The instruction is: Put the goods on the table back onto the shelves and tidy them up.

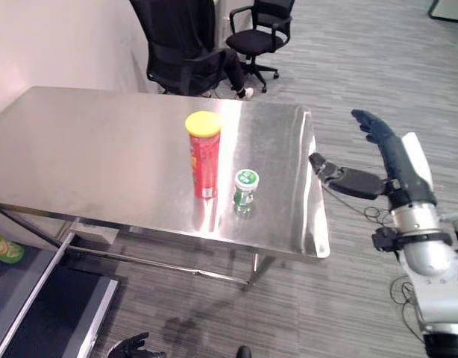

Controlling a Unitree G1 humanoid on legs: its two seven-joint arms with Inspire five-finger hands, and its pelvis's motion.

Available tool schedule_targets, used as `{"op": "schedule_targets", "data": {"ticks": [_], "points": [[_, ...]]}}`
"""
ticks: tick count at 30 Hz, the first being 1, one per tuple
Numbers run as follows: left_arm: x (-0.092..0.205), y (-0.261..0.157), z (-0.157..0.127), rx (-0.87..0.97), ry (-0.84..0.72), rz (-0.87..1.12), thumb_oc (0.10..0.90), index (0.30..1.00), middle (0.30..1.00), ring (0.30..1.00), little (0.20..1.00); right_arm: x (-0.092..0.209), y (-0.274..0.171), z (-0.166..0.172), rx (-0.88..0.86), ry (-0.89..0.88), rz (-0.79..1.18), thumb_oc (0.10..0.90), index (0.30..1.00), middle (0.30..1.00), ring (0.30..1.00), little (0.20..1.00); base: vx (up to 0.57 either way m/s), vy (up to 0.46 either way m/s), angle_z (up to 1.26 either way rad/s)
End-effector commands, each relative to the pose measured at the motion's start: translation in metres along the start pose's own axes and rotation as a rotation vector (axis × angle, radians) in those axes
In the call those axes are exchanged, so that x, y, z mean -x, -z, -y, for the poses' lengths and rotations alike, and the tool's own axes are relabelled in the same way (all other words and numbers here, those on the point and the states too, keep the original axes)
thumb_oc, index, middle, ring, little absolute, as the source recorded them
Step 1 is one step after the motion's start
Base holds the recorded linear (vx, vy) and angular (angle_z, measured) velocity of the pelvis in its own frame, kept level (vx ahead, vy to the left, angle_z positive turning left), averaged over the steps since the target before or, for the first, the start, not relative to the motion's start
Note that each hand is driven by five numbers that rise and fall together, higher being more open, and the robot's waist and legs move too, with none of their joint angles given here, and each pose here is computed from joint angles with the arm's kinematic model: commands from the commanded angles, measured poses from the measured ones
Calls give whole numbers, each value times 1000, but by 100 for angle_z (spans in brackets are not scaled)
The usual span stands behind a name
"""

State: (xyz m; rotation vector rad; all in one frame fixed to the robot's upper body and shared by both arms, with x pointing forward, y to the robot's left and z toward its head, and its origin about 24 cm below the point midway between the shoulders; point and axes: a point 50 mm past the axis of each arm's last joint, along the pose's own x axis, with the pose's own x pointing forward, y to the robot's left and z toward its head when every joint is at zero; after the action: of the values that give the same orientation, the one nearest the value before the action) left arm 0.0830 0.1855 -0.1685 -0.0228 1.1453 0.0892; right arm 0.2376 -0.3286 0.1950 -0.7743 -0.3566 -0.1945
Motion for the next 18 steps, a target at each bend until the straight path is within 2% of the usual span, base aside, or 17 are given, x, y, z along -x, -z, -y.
{"op": "schedule_targets", "data": {"ticks": [1, 11, 18], "points": [[-1, -6, -11, -32, -25, 19, 800, 900, 900, 900, 900, -16, -58, 27, -61, 132, 324, 800, 900, 900, 900, 900, 0, 0, 0], [-1, -5, -7, -67, -10, 22, 800, 900, 900, 900, 900, -15, -66, -9, -22, -20, 356, 800, 900, 900, 900, 900, 0, 0, 0], [-2, -7, -6, -79, -17, 31, 800, 900, 900, 900, 900, -14, -73, -18, 30, -53, 393, 800, 900, 900, 900, 900, 15, 0, 5]]}}
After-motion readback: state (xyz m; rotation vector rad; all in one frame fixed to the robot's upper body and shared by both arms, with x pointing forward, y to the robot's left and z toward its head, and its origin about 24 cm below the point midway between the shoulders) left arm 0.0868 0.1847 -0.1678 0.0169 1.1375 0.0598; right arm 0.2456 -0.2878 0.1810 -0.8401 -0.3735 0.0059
